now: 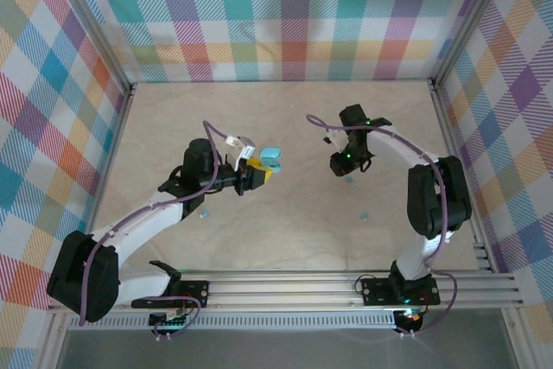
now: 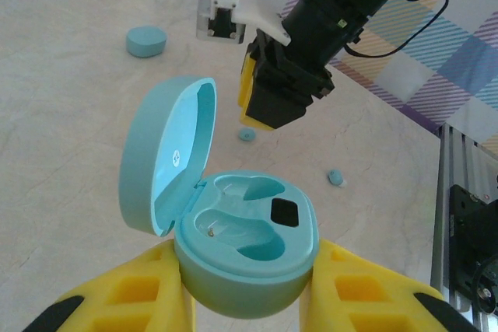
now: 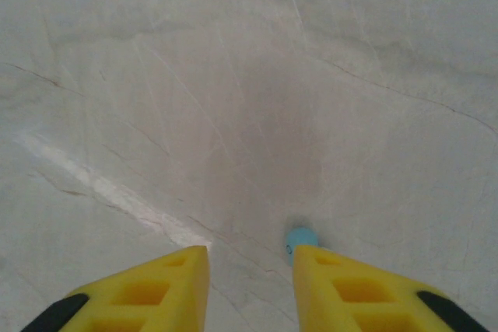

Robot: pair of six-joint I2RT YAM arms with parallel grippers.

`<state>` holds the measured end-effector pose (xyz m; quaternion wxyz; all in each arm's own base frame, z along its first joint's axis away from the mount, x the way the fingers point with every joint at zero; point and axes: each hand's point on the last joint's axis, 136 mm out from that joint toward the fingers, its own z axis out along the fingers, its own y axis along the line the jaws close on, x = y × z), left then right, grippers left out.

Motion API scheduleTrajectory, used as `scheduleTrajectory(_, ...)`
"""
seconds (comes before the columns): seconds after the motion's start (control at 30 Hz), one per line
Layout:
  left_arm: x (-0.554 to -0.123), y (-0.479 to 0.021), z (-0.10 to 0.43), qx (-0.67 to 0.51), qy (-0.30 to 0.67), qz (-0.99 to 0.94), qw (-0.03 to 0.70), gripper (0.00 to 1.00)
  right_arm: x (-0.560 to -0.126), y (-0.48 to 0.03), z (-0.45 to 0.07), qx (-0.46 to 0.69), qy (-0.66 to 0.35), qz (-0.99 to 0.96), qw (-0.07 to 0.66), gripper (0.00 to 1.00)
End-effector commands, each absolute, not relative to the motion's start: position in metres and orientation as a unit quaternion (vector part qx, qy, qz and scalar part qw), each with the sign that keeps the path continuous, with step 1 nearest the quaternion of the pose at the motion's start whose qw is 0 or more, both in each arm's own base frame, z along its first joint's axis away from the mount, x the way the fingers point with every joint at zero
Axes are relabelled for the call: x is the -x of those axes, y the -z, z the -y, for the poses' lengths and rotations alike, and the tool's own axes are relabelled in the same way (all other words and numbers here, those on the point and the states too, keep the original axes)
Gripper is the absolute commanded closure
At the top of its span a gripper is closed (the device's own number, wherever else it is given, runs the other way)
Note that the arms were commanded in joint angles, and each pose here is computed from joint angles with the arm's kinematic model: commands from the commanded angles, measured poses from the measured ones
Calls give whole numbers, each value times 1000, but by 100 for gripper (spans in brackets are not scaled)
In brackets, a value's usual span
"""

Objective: Insert the wireless bluetooth earbuds into the charging case

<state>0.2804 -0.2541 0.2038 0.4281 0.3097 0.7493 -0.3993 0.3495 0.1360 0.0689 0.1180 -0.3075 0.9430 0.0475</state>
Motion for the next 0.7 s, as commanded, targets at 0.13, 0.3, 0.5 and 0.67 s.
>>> scheduleTrajectory(0.13, -277, -215, 255, -319, 415, -730, 439, 94, -346, -58, -122, 363, 0, -929, 78, 67)
scheduleTrajectory(0.3, -276, -217, 254, -322, 414, -729, 441, 94, -344, -52, -118, 372, 7, -926, 69, 57)
scheduleTrajectory(0.5, -273, -219, 253, -324, 413, -728, 440, 94, -341, -41, -114, 372, 15, -927, 44, 58)
scheduleTrajectory(0.67, -271, -219, 251, -325, 410, -730, 440, 94, -338, -38, -115, 375, 10, -926, 39, 58)
